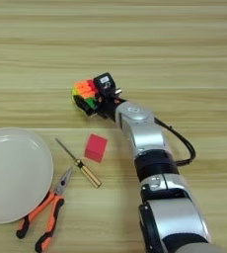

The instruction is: Move the objects on the table

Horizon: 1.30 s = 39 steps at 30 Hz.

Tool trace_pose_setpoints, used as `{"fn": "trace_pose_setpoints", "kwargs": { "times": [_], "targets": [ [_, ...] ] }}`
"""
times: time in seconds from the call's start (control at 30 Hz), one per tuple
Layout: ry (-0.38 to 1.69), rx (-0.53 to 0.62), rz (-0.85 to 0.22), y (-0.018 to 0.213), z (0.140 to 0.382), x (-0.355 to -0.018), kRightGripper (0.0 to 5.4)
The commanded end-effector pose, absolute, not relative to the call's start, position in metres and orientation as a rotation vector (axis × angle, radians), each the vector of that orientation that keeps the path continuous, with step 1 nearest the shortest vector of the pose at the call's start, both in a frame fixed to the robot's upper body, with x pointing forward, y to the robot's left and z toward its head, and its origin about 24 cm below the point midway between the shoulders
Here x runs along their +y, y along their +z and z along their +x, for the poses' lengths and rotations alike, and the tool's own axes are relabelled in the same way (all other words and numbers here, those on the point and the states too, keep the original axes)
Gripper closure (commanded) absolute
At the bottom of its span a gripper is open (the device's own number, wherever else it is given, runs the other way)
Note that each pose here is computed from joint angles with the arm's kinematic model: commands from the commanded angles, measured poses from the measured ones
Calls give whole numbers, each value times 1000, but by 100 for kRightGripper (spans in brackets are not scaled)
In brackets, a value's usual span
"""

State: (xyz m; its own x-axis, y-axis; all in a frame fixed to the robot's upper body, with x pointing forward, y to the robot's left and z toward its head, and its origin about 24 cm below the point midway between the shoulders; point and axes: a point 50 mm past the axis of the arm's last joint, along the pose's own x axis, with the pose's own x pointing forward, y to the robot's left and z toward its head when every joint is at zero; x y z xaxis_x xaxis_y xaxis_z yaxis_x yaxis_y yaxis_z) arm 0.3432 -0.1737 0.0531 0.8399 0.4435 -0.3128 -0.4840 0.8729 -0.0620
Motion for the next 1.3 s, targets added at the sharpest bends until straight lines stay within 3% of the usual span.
{"fn": "trace_pose_setpoints", "kwargs": {
  "times": [0.03, 0.3, 0.47, 0.67, 0.83, 1.3],
  "targets": [
    [480, 124, -193, 98, 362, -171, 186],
    [477, 97, -194, 103, 364, -172, 208],
    [516, 8, -215, 119, 360, -169, 208],
    [619, -83, -224, 140, 348, -159, 208],
    [831, -124, -186, 150, 324, -142, 208],
    [1158, -89, -196, 140, 282, -96, 208]
  ]
}}
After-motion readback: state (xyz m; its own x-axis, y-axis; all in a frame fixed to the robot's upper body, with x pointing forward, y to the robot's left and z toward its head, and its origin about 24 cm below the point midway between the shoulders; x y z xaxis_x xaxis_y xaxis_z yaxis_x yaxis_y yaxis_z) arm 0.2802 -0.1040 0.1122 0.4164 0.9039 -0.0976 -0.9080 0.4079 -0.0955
